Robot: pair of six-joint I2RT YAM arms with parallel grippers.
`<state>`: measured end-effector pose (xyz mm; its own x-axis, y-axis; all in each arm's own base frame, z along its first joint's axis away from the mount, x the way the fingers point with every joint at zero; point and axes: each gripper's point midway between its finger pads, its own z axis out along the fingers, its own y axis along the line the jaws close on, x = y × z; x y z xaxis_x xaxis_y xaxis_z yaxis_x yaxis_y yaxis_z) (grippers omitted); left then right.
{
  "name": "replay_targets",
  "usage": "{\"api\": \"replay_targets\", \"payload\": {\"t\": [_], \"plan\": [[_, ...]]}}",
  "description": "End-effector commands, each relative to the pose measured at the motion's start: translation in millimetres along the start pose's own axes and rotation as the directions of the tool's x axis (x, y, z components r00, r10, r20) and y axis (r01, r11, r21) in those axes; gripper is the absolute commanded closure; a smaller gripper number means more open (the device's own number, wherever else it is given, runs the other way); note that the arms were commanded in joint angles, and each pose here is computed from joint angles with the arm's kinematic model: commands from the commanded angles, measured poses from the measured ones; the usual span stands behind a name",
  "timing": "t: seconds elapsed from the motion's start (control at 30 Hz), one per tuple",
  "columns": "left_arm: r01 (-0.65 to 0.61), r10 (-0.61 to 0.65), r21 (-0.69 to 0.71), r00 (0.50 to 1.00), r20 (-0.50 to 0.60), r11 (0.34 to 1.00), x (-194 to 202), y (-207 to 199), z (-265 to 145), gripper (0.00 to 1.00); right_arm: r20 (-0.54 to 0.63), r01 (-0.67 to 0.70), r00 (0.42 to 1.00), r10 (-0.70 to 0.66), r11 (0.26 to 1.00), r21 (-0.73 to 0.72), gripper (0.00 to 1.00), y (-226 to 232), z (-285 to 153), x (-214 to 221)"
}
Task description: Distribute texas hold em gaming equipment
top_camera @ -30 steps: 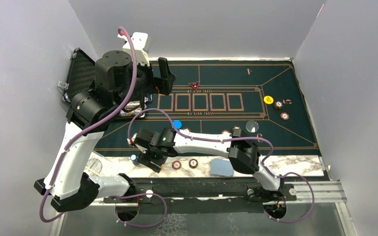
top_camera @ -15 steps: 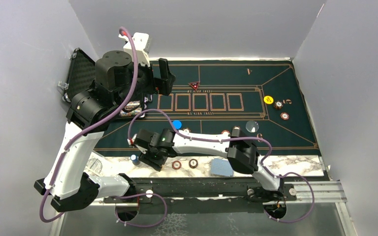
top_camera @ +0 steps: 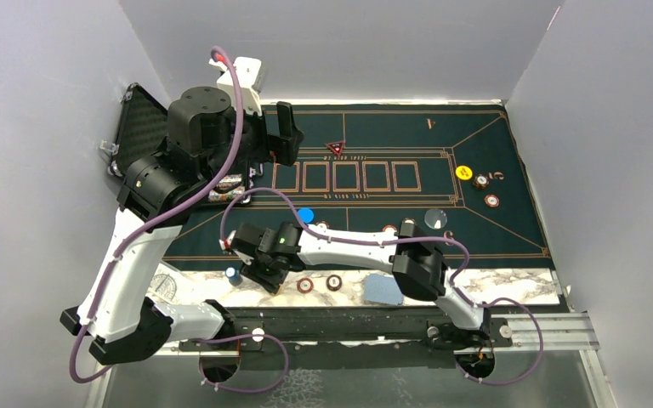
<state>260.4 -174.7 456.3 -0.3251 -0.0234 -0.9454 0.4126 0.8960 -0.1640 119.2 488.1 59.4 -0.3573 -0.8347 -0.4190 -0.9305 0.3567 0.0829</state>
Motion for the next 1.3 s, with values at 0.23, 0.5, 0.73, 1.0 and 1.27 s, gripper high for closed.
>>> {"api": "replay_targets", "payload": {"t": [0.23, 0.5, 0.73, 1.0, 1.27], "plan": [[-0.008, 0.011, -0.056, 0.999, 0.053, 0.998, -17.3, 10.3, -6.9, 0.01, 0.140, -0.134, 0.983, 0.122, 0.988, 0.082, 0.79, -28.9, -80.5, -12.4], [-0.016, 0.019, -0.064, 0.999, 0.040, 0.998, -15.6, 10.2, 2.9, 0.01, 0.153, -0.435, 0.899, 0.410, 0.878, 0.201, 0.80, -131.6, -115.0, 75.7], [-0.019, 0.020, -0.047, 0.999, 0.026, 0.999, -15.1, 4.7, 14.5, 0.01, 0.243, -0.697, 0.711, 0.660, 0.615, 0.369, 0.80, -240.0, -155.6, 186.3], [-0.029, 0.029, -0.034, 0.999, 0.017, 0.999, -17.0, 0.8, 23.6, 0.01, 0.303, -0.843, 0.498, 0.813, 0.370, 0.391, 0.80, -272.5, -157.1, 265.1], [-0.028, 0.028, -0.036, 0.999, 0.018, 0.999, -17.9, 2.4, 23.1, 0.01, 0.317, -0.900, 0.351, 0.881, 0.225, 0.372, 0.80, -268.4, -130.7, 283.7]]}}
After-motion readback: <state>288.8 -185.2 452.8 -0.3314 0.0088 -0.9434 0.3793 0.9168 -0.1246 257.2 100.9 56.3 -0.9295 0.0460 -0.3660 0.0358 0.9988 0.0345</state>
